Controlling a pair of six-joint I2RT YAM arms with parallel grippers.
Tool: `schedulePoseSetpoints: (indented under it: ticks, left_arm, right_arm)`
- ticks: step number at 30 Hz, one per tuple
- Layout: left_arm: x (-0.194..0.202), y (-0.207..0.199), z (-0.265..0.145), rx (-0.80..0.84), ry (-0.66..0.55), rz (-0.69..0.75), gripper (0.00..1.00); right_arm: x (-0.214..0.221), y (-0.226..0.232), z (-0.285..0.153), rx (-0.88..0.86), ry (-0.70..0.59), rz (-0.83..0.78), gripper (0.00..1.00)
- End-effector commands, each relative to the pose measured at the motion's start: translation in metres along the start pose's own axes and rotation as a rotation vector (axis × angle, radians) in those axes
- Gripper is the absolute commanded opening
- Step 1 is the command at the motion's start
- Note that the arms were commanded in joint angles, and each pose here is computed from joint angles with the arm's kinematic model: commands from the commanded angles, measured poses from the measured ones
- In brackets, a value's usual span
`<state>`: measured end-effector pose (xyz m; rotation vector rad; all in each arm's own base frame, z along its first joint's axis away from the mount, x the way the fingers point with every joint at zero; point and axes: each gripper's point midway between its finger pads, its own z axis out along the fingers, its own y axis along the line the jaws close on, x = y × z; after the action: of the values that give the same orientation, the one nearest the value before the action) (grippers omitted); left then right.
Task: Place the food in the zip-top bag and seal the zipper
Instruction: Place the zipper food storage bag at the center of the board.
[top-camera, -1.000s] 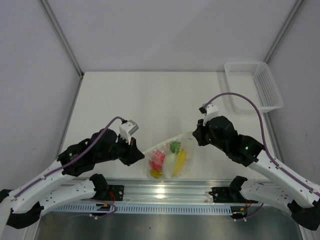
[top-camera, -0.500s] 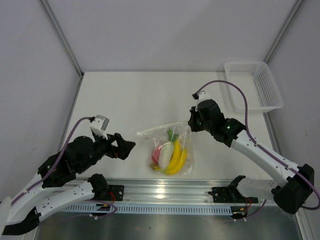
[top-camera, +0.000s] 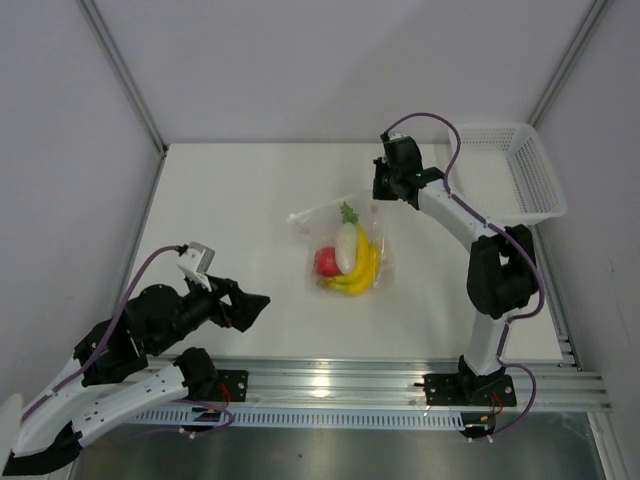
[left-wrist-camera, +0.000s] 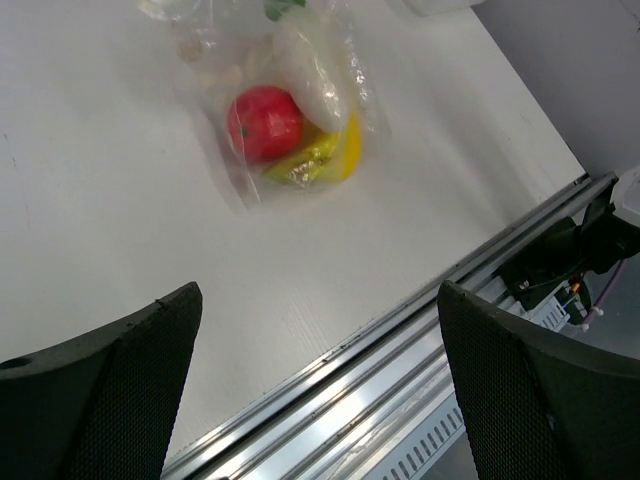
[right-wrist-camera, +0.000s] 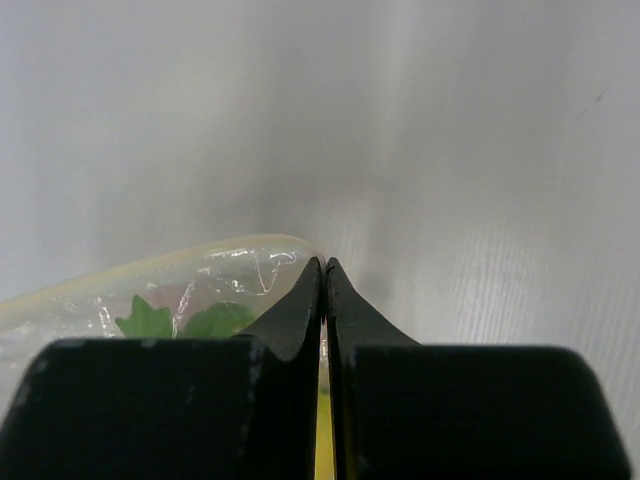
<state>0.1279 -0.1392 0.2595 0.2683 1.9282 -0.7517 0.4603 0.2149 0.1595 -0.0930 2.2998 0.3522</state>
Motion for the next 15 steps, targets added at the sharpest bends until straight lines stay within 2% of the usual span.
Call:
schedulePoseSetpoints:
  ticks: [1, 6, 12, 13, 14, 15]
  left_arm:
    - [0.002, -0.012, 0.002, 0.066, -0.004, -0.028, 0.99]
    - [0.001, -0.017, 0.01, 0.078, -0.007, -0.026, 1.0]
    - [0.006, -0.019, 0.018, 0.08, 0.015, -0.024, 1.0]
    - [0.008, -0.019, 0.019, 0.081, 0.019, -0.031, 0.99]
    - [0.008, -0.02, 0.019, 0.086, 0.015, -0.037, 1.0]
    - [0.008, -0.022, 0.019, 0.094, 0.016, -0.047, 1.0]
  right_arm:
    - [-0.016, -0.013, 0.026, 0.011, -0.001, 0.013, 0.0]
    - [-0.004, -0.024, 0.059, 0.037, 0.045, 0.053, 0.0]
    - [0.003, -0.04, 0.076, 0.083, 0.081, 0.079, 0.0]
    - [0.002, -0.04, 0.076, 0.084, 0.08, 0.073, 0.03]
    - [-0.001, -0.038, 0.075, 0.081, 0.074, 0.065, 0.11]
    - [-0.003, -0.04, 0.073, 0.09, 0.068, 0.058, 0.25]
